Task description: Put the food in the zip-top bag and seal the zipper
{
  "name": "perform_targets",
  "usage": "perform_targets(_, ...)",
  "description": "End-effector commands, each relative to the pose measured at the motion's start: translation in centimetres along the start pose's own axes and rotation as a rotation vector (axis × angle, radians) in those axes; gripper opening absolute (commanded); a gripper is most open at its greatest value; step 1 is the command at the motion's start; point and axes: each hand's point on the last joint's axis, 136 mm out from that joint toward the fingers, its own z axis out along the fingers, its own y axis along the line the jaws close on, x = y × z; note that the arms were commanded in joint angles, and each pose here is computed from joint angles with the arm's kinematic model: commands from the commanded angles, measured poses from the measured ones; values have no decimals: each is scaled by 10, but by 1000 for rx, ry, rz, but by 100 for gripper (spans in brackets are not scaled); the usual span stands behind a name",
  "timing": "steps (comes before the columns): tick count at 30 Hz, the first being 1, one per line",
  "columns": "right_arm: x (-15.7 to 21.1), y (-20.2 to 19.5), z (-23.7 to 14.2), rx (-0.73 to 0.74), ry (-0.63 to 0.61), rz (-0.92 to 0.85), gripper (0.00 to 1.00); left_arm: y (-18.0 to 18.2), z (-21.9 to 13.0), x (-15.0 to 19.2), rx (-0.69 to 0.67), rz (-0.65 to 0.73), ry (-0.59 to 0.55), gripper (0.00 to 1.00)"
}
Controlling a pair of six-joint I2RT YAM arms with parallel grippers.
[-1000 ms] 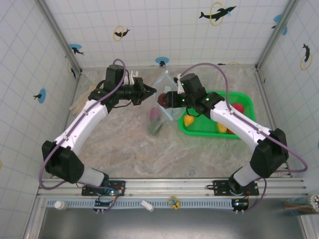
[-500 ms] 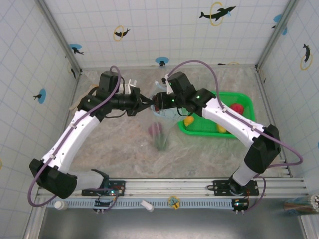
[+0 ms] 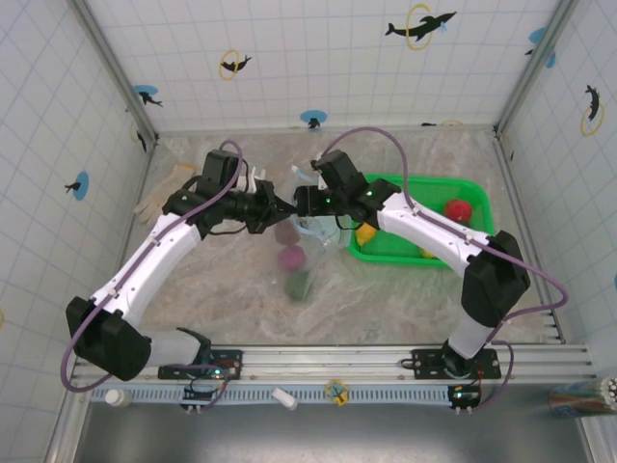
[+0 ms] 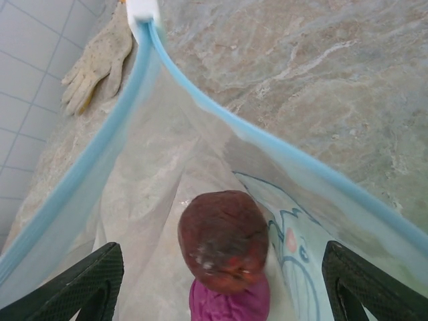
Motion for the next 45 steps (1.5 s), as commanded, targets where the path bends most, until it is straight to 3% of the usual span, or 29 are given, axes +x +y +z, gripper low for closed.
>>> perform_targets(1,-12,26,-24,-130,-67,-17,80,2,1,-5,-2,22,-33,0)
perform_targets(6,-23,14,-61,-161,-130,-11,77,1,-5,-20,-27,45,-89,0)
perform_targets(15,-24,-62,-124,-97,-241,74,75,-21,-5,-56,-171,194,-128,0)
perform_targets(19,-11,-134,-145,204,-268,117,74,-29,7,-58,-168,225,-90,0)
perform_targets(23,14,-211,-161,534,-232,190,77,-37,40,-49,-173,265,-20,0)
perform_targets(26,22,-244,-171,691,-247,201,78,-45,68,-45,-200,299,15,0)
perform_targets(32,28,-291,-166,845,-231,219,82,-54,104,-34,-218,343,71,0)
perform_targets(42,30,-370,-145,976,-125,322,99,-50,89,-35,-257,366,29,0)
perform_targets(45,27,-388,-139,1011,-83,323,99,-46,78,-33,-274,375,14,0)
